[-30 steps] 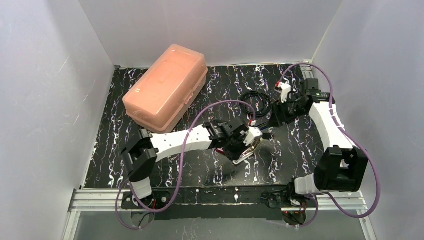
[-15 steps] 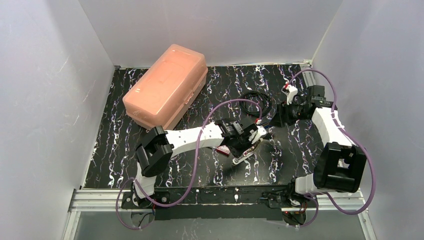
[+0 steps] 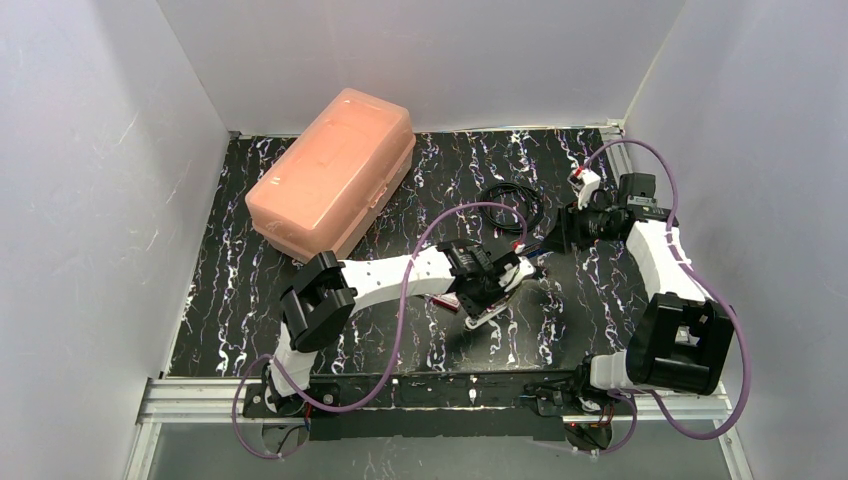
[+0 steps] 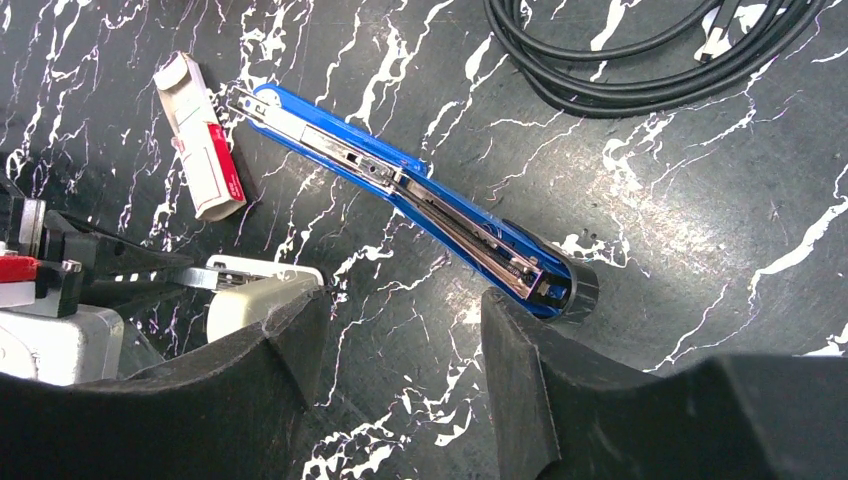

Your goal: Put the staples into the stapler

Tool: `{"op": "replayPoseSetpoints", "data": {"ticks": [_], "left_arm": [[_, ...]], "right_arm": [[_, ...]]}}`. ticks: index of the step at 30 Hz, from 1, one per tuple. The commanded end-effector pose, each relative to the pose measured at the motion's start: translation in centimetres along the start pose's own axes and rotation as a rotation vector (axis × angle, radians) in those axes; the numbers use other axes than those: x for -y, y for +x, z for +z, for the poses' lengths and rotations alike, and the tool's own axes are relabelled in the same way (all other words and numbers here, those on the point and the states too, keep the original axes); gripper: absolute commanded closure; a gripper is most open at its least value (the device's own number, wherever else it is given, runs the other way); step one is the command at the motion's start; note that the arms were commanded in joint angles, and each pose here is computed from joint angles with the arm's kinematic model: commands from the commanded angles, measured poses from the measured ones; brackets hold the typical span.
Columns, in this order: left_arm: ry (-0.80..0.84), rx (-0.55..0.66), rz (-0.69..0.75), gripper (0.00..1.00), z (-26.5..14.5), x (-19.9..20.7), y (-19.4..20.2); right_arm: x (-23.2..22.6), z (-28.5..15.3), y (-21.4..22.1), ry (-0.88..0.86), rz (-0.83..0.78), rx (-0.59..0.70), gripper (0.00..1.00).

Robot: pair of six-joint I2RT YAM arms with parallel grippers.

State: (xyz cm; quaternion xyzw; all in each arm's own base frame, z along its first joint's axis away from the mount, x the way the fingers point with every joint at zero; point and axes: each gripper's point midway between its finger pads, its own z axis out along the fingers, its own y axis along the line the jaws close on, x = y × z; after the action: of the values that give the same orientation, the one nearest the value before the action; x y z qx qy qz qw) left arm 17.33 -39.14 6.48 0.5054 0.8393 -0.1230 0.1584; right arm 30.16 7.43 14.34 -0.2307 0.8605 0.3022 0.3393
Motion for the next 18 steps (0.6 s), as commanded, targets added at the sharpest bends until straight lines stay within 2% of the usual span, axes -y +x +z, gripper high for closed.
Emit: {"op": "replayPoseSetpoints", "data": {"ticks": [1, 18], "left_arm": [[-0.007, 0.021, 0.005, 0.92, -1.10, 0.36, -0.94], [-0.003, 0.004, 0.009, 0.91, -0.75, 0.82, -1.15]], "right_arm": [[-0.12, -0.41, -0.53, -0.005, -0.027, 0.036, 0.36], [-0.19, -0.62, -0.10, -0.020, -0.011, 0.042, 0.36]]}}
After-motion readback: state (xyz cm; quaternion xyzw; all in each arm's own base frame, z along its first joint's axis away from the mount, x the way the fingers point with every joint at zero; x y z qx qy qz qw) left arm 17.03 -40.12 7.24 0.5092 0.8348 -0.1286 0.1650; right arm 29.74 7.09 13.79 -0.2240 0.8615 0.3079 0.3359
